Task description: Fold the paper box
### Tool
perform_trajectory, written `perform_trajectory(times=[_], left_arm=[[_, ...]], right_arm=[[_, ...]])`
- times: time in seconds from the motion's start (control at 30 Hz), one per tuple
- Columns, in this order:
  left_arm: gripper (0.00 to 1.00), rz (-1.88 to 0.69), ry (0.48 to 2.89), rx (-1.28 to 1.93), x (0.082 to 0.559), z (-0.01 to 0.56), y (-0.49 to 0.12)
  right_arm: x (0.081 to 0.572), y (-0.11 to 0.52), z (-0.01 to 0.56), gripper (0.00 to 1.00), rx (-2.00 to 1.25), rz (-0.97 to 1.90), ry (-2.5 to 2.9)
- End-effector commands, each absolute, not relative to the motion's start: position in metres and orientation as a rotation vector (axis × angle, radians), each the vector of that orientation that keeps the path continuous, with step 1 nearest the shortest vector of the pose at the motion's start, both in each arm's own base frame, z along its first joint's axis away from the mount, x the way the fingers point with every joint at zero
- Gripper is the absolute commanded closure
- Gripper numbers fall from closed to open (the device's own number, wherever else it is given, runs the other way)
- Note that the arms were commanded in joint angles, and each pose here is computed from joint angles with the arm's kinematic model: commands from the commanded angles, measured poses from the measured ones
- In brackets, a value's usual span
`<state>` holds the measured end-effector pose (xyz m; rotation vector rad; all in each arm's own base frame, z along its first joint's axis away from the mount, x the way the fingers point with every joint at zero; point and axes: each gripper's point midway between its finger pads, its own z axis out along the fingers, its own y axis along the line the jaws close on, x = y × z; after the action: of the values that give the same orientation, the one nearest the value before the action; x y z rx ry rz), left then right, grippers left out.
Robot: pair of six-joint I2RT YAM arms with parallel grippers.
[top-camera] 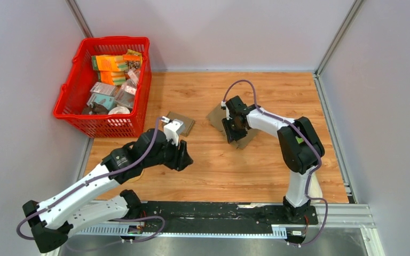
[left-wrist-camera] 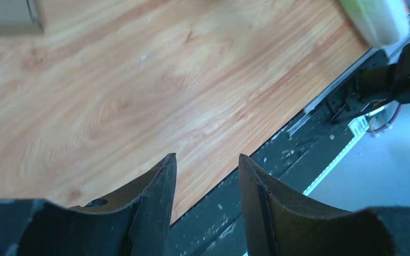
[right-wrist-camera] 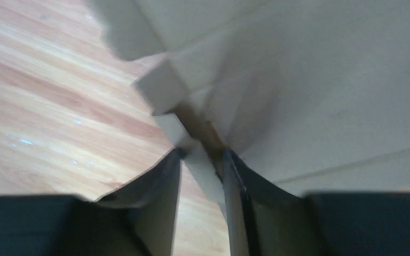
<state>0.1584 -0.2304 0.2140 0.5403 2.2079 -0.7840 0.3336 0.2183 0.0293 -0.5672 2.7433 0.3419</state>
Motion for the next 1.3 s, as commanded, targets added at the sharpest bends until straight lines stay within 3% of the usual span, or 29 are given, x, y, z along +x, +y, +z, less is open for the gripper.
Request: perform_trajectory(times=[0.0,0.03,0.13,0.27,0.43,0.6,0.77,0.83,0.87,0.97,1.2,1.23,1.27], left_arm=[[0.45,-0.792,2.214,0.412,0.146,0.204,-0.209],[0.45,-0.781,2.194,0.385,0.145,0.206,-0.200],[0.44,-0.720,2.204,0.349,0.142,0.198,-0.183],[0.38,-0.667,2.236,0.305,0.145,0.180,-0.175],[0.36,-0.729,2.263,0.281,0.152,0.159,-0.198],[0.40,-0.708,2.284,0.350,0.170,0.154,-0.223],[0.40,-0.662,2.384,0.426,0.192,0.123,-0.260],[0.51,-0.645,2.412,0.418,0.202,0.117,-0.271],[0.55,-0.660,2.413,0.381,0.205,0.116,-0.275],[0.56,-0.759,2.366,0.281,0.206,0.115,-0.283],[0.38,-0.959,2.462,-0.023,0.175,0.075,-0.296],[0.36,-1.043,2.431,-0.127,0.177,0.081,-0.306],[0.36,-1.081,2.424,-0.166,0.174,0.080,-0.310]], right_arm=[[0.311,0.247,0.040,0.79,-0.322,0.317,2.702],[0.301,0.261,0.042,0.81,-0.161,0.373,2.723],[0.264,0.305,0.050,0.66,0.044,0.431,2.730],[0.228,0.363,0.089,0.11,-0.112,0.653,2.669],[0.224,0.317,0.140,0.00,-0.205,0.636,2.519],[0.250,0.213,0.122,0.00,-0.011,0.496,2.524],[0.251,0.158,0.089,0.05,0.121,0.445,2.593],[0.258,0.140,0.077,0.08,0.203,0.435,2.598],[0.254,0.136,0.068,0.18,0.220,0.450,2.625],[0.252,0.140,0.056,0.31,0.208,0.519,2.649],[0.230,0.151,0.032,0.47,0.273,0.615,2.711],[0.228,0.153,0.029,0.52,0.297,0.642,2.712],[0.226,0.156,0.027,0.71,0.329,0.665,2.716]])
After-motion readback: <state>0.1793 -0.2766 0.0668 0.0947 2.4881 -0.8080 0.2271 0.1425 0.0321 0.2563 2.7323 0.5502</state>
